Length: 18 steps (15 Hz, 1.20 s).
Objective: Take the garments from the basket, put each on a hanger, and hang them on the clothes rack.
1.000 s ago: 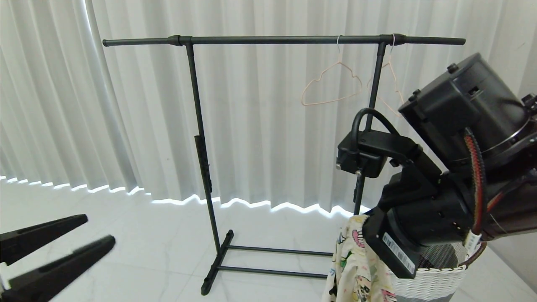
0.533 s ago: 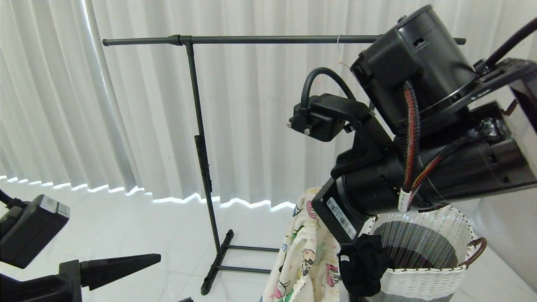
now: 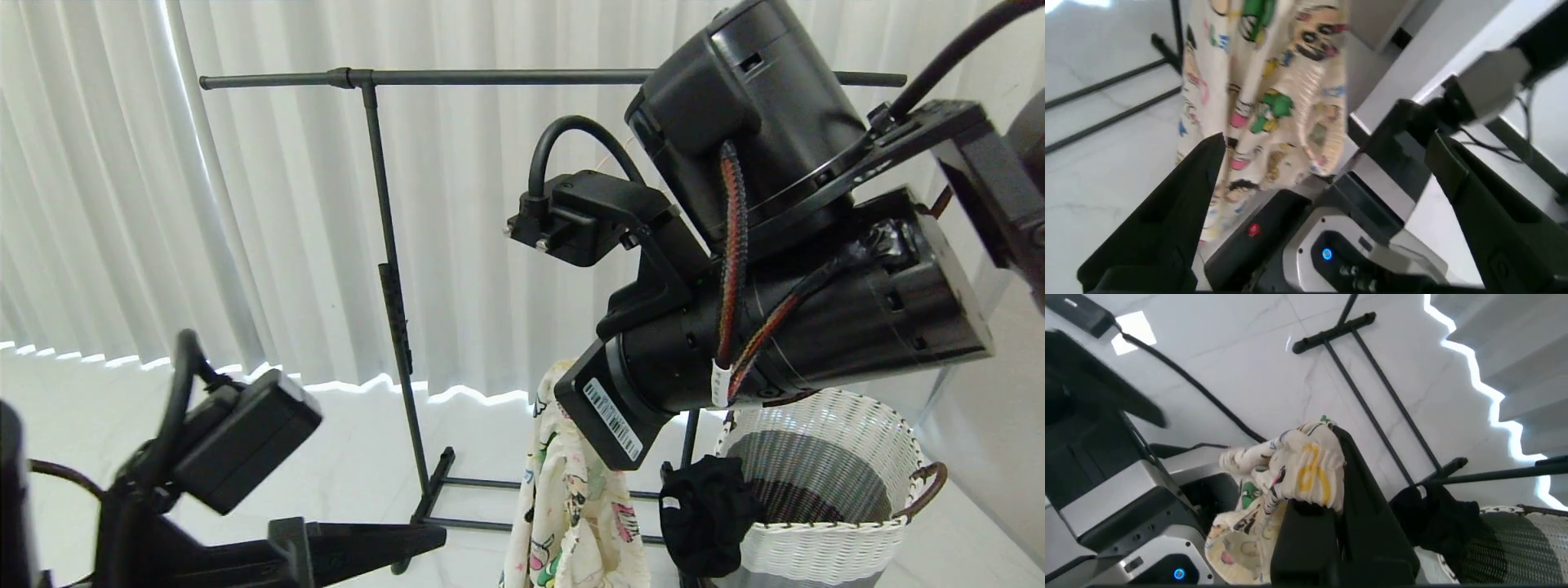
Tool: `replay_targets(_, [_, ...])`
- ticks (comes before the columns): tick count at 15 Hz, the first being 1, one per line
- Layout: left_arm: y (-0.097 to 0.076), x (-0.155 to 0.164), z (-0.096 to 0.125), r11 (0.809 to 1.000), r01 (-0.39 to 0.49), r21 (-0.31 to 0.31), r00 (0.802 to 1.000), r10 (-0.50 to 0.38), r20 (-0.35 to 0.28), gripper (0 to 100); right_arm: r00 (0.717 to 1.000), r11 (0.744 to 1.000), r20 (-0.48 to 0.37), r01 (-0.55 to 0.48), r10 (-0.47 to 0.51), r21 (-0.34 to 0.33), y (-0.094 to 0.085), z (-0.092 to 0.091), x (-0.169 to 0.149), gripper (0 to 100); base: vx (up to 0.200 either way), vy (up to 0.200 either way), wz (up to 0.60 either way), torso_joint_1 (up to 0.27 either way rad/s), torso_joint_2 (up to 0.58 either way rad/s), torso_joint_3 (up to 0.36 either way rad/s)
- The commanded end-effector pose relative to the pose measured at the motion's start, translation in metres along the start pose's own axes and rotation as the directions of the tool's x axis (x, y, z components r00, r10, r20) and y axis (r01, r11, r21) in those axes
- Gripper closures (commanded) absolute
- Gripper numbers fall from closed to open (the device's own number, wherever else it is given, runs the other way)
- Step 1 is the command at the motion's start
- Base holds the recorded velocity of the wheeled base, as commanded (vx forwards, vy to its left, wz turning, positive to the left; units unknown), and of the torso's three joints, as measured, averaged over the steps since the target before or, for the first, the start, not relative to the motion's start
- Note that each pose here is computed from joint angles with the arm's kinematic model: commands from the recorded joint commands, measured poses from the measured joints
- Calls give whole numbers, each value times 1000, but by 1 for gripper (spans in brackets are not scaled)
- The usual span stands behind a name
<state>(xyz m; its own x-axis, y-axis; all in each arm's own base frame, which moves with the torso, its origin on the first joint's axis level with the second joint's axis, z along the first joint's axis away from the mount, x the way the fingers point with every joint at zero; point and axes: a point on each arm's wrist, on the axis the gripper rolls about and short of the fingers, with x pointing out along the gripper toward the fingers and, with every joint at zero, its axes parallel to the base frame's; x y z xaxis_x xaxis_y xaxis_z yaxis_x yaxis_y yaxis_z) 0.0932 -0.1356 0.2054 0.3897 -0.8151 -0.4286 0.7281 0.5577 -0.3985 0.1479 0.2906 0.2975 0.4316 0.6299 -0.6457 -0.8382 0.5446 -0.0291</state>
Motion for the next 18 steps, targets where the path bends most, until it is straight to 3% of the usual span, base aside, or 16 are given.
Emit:
replay_targets(1, [7,36,0,997,-70,-28,993,67,-93,0,1000,1000,6,-1,1,0,0,1,-1,100,0,0,0,0,0,0])
replay_targets(4, [13,63,-2,992,-106,-74,989,97,-111,0,1000,1000,15,-1,1,1,0,2,-3,100,0,0,0,0,0,0])
replay_targets(6, [21,85,-9,974,-207,-86,972,195,-133,0,1000,1000,21,3,-3,6,-2,3,-5,100,0,0,0,0,0,0])
replay_targets(12, [37,81,-48,951,-301,-68,928,275,-252,0,1000,1000,25,18,-19,18,-8,3,-7,100,0,0,0,0,0,0])
replay_targets(16, [43,78,-63,935,-351,-49,900,322,-296,0,999,998,24,44,-45,39,-19,3,-8,100,0,0,0,0,0,0])
replay_targets(18, [43,77,-64,934,-354,-47,898,325,-296,0,998,997,22,54,-55,48,-23,2,-10,100,0,0,0,0,0,0])
